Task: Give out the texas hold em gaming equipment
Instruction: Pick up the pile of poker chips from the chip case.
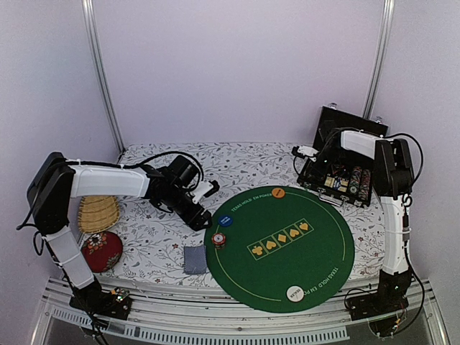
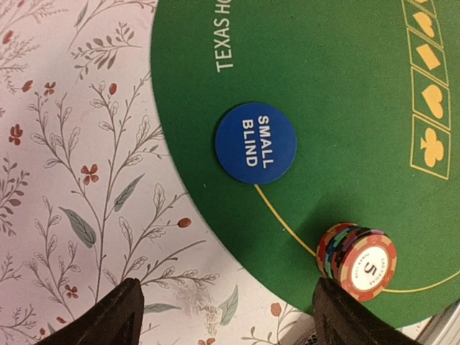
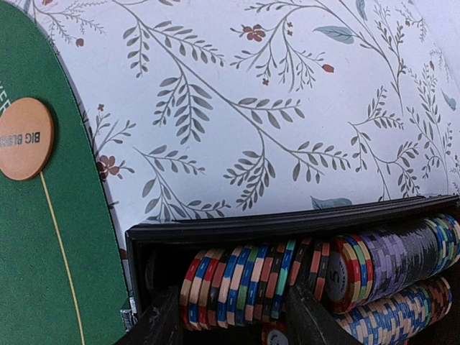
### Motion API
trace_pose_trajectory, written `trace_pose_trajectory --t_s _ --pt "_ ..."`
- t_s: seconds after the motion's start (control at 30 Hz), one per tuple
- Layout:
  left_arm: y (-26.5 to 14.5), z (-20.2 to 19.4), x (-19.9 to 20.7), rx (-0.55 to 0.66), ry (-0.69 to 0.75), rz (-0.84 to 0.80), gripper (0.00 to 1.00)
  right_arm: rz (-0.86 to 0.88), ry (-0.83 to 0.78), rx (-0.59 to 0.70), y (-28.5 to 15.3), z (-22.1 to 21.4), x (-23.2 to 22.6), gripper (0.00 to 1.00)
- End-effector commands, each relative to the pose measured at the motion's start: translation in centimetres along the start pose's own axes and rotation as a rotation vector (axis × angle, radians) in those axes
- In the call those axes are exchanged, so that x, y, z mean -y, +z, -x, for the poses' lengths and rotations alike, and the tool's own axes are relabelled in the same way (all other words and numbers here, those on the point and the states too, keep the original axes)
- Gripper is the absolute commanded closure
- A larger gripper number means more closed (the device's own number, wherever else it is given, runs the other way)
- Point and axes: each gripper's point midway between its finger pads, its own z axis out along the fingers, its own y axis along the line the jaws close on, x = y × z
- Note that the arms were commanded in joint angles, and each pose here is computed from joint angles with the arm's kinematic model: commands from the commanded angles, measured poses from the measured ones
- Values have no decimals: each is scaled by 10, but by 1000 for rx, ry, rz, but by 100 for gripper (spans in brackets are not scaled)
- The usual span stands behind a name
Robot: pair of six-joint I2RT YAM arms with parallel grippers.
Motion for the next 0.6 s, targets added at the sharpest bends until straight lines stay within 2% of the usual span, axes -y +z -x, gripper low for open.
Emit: trace_pose_trajectory --t_s 0.0,0.27,0.4,0.43,0.57 --pt "1 -1 -2 6 -8 -10 17 134 19 -64 18 -15 -43 49" --pt "0 -2 -2 6 -5 -14 17 -8 19 -34 0 -1 -9 44" --pt "-1 -1 -2 11 -3 -13 16 18 70 -8 3 -3 0 40" --pt "-2 -1 -2 13 -4 -11 16 53 87 -39 19 -14 -5 40" --pt "-2 1 -2 14 1 -8 16 112 93 -56 36 -24 -17 40"
